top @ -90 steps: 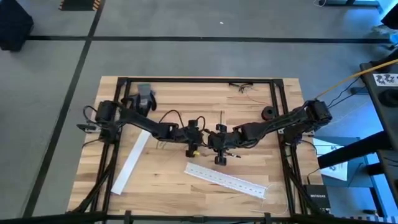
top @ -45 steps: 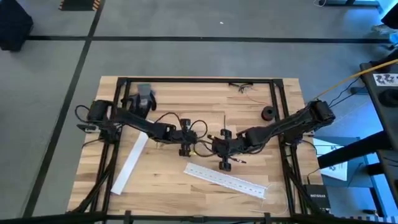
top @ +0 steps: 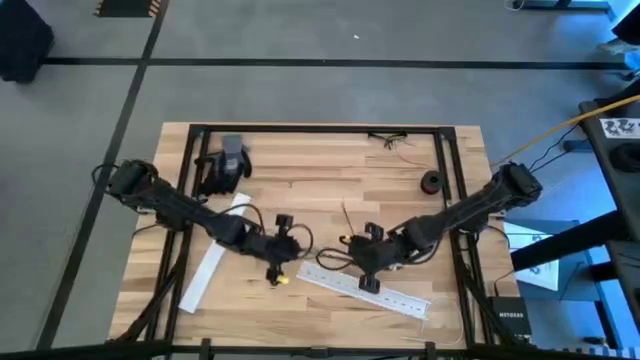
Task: Ziptie cables
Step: Put the zip-tied cables into the cable duct
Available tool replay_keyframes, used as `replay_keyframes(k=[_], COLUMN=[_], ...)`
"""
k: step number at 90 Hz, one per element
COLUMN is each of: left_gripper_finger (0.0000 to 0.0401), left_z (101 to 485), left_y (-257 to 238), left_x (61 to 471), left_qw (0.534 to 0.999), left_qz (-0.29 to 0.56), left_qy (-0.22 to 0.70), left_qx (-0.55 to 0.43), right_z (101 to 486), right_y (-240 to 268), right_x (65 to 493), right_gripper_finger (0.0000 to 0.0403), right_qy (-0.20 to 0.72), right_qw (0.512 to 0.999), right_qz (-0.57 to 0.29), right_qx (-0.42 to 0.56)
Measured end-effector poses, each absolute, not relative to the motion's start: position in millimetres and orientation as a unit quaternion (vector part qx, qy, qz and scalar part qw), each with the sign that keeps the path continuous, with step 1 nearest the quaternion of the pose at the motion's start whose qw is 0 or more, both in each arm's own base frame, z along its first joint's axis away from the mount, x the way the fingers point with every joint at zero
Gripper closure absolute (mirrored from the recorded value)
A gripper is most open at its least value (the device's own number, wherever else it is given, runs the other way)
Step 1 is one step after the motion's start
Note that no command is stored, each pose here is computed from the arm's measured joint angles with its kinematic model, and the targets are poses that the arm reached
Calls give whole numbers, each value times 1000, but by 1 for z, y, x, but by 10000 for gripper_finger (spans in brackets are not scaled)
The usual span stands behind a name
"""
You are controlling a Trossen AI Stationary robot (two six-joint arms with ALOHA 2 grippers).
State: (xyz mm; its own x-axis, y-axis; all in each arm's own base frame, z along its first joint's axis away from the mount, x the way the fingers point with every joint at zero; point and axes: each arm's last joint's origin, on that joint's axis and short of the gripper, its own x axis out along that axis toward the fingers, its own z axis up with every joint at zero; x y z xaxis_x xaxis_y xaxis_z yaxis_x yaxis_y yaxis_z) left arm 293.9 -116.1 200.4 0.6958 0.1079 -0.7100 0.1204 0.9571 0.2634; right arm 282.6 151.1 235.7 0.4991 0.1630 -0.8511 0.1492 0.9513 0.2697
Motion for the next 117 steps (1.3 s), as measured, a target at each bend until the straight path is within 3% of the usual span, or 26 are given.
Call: replay_keyframes(k=[26, 53, 84, 117], left_gripper_finger=[401, 401, 401, 398], left_z=[206, 185, 151, 149], left_y=[-139, -149, -144, -148], left_x=[291, 306, 323, 325], left_qw=[925, 923, 909, 914], left_qz=[-41, -67, -64, -109], left_qy=[346, 330, 346, 337], left_qx=[149, 187, 224, 196], right_z=[246, 221, 197, 181], right_y=[183, 209, 209, 214], right_x=[269, 263, 259, 263], right_gripper_finger=[402, 402, 402, 402], right_qy=[488, 519, 556, 575], right_qw=[832, 792, 790, 788], right_qz=[-27, -73, -114, -95], right_qx=[262, 313, 231, 198])
